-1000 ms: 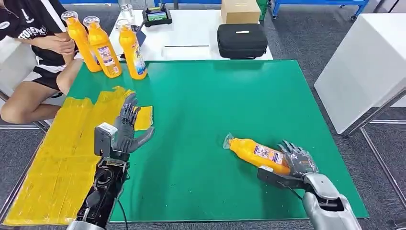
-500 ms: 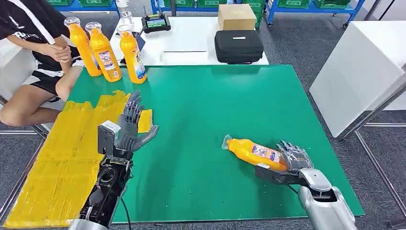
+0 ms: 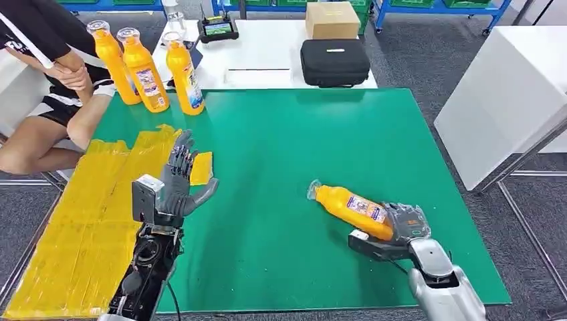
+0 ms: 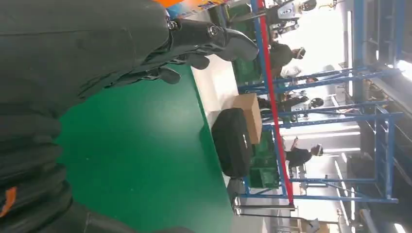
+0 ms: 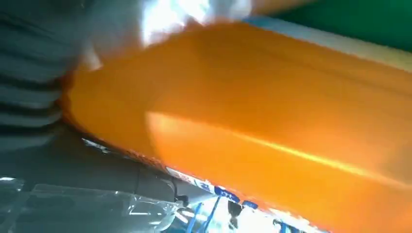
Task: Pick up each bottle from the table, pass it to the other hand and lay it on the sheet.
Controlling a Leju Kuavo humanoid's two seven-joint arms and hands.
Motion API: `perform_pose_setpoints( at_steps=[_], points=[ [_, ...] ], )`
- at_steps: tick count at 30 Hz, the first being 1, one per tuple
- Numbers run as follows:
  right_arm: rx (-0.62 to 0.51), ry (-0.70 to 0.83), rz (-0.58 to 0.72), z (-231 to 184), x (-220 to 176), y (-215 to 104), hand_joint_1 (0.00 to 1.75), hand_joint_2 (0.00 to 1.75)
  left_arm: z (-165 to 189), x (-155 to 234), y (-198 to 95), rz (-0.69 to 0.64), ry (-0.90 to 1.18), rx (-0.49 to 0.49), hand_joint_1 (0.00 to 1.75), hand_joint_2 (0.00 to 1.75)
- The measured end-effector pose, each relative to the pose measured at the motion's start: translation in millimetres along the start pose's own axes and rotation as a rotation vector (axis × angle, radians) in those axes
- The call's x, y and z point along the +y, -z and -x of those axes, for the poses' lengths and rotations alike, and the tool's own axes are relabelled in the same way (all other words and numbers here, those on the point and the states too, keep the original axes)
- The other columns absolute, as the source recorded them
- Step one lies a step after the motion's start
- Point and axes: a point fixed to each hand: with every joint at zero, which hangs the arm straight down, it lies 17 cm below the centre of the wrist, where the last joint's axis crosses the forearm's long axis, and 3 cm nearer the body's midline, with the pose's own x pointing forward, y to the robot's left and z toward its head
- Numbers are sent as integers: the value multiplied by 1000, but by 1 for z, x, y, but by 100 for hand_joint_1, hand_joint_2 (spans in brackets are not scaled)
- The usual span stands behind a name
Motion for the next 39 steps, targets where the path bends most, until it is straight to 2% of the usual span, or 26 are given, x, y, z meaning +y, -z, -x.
perform_pose_setpoints(
  at_steps=[3, 4, 8, 11, 18, 22, 27, 34, 39],
  points=[
    [-22, 34, 55, -12, -11, 1, 175, 175, 2, -4, -4, 19, -31, 14, 0, 175],
    [-40, 76, 115, -20, -23, 1, 175, 175, 2, -11, -7, 50, -56, 22, 0, 175],
    [-74, 441, 402, -44, -83, -6, 175, 175, -4, -50, -22, 203, -57, 32, 0, 175],
    [-82, 591, 504, -56, -112, -6, 175, 175, -14, -71, -24, 260, -47, 21, 0, 175],
    [-75, 686, 561, -66, -130, -7, 175, 175, -25, -86, -25, 301, -48, -4, 0, 175],
    [-142, 970, 631, -78, -153, -10, 175, 175, -30, -103, -25, 364, -71, 4, 0, 175],
    [-203, 1178, 632, -105, -171, -6, 175, 175, -37, -111, -18, 368, -114, 14, 0, 175],
    [-283, 1233, 620, -142, -193, 5, 175, 175, -41, -116, -13, 380, -152, 15, 0, 175],
    [-383, 1237, 540, -184, -192, 6, 175, 175, -39, -113, -10, 358, -219, 49, 0, 175]
  ],
)
